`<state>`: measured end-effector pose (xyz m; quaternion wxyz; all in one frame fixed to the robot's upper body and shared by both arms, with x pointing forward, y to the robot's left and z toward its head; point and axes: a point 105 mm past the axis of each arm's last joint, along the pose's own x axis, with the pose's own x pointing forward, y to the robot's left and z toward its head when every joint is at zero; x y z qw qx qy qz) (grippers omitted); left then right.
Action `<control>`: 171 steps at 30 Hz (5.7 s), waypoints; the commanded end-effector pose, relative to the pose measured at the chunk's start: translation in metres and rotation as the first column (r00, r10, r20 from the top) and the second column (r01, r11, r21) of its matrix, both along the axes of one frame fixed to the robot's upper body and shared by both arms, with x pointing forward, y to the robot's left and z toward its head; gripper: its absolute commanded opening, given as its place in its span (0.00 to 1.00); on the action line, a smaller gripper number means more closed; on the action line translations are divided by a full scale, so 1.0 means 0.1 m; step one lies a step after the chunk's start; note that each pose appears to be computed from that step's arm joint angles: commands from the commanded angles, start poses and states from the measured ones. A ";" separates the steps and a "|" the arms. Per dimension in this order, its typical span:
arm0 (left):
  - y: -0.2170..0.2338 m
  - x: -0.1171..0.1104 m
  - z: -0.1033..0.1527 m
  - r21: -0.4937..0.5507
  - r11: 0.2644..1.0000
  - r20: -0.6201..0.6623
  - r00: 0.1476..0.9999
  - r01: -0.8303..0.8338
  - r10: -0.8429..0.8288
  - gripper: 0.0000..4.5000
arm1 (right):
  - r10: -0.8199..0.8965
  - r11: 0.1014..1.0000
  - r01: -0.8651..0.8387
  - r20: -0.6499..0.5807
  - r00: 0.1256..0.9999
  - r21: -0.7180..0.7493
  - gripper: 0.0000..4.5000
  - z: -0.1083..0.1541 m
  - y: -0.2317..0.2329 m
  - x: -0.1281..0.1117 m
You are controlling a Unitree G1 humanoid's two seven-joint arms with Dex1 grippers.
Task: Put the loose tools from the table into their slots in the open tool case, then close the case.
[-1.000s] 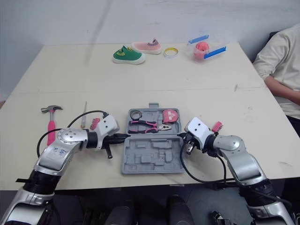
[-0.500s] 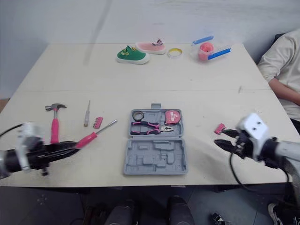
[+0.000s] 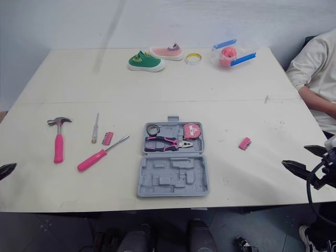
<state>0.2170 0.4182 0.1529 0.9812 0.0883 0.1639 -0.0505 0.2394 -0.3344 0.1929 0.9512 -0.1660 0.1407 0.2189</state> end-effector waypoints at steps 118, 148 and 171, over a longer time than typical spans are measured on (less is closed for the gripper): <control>-3.49 0.88 0.32 0.174 0.075 -0.331 0.130 0.982 -0.935 0.83 | 0.597 0.802 -0.589 -0.108 0.795 0.100 1.00 -0.20 1.86 -0.27; -3.34 1.13 -0.90 0.037 0.195 -0.423 0.192 0.980 -0.886 0.01 | 0.572 0.814 -0.563 -0.029 0.820 0.144 1.00 -0.08 1.94 -0.13; -1.05 0.44 0.29 -0.192 0.920 0.101 0.939 0.342 -0.328 0.97 | 0.071 0.997 -0.070 -0.049 0.996 0.023 1.00 0.03 0.29 -0.09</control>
